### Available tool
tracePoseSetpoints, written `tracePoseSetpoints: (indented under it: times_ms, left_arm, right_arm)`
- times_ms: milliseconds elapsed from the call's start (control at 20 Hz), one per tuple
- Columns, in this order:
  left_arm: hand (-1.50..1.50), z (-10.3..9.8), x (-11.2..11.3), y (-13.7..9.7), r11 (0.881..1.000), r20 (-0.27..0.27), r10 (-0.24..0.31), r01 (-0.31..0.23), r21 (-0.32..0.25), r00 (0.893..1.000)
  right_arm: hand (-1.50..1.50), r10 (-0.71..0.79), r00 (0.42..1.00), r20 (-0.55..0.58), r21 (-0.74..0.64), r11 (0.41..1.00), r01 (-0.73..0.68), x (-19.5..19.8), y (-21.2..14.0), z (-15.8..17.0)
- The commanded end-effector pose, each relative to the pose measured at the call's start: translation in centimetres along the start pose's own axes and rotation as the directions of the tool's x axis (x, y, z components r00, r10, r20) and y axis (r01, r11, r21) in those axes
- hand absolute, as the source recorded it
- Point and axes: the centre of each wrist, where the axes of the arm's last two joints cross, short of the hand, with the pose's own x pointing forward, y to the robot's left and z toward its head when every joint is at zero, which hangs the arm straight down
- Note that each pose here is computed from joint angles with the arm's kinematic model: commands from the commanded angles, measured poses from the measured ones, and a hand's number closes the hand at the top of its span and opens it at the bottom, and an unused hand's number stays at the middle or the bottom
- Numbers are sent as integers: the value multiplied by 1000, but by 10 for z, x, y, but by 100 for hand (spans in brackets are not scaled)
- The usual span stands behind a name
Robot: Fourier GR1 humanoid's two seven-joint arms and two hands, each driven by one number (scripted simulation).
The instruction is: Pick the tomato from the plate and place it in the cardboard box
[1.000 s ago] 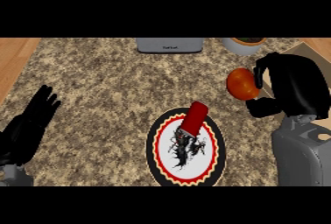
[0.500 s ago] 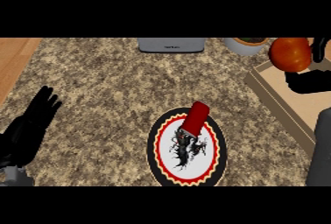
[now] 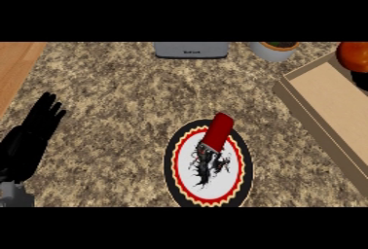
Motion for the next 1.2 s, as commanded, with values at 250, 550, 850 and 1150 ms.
tracePoseSetpoints:
  times_ms: [250, 550, 850, 1150]
  left_arm:
    - [0, -2, 5, 0, 1000, 1, -9, 9, 3, 1000]
    - [0, 3, 7, 1, 1000, 3, -11, 12, -11, 1000]
    - [0, 4, 3, -3, 999, -7, -35, 35, -35, 999]
    - [0, 3, -9, 2, 1000, 0, -6, 6, 2, 1000]
  right_arm:
    - [150, -19, 1000, 20, 17, 1000, 19, -56, 46, -27]
    - [150, -46, 999, -29, 139, 989, 49, -61, 102, -26]
    - [-150, -53, 974, -220, 292, 949, 117, -117, 130, -26]
    - [-150, -196, 976, -95, 276, 937, 215, -116, 136, -24]
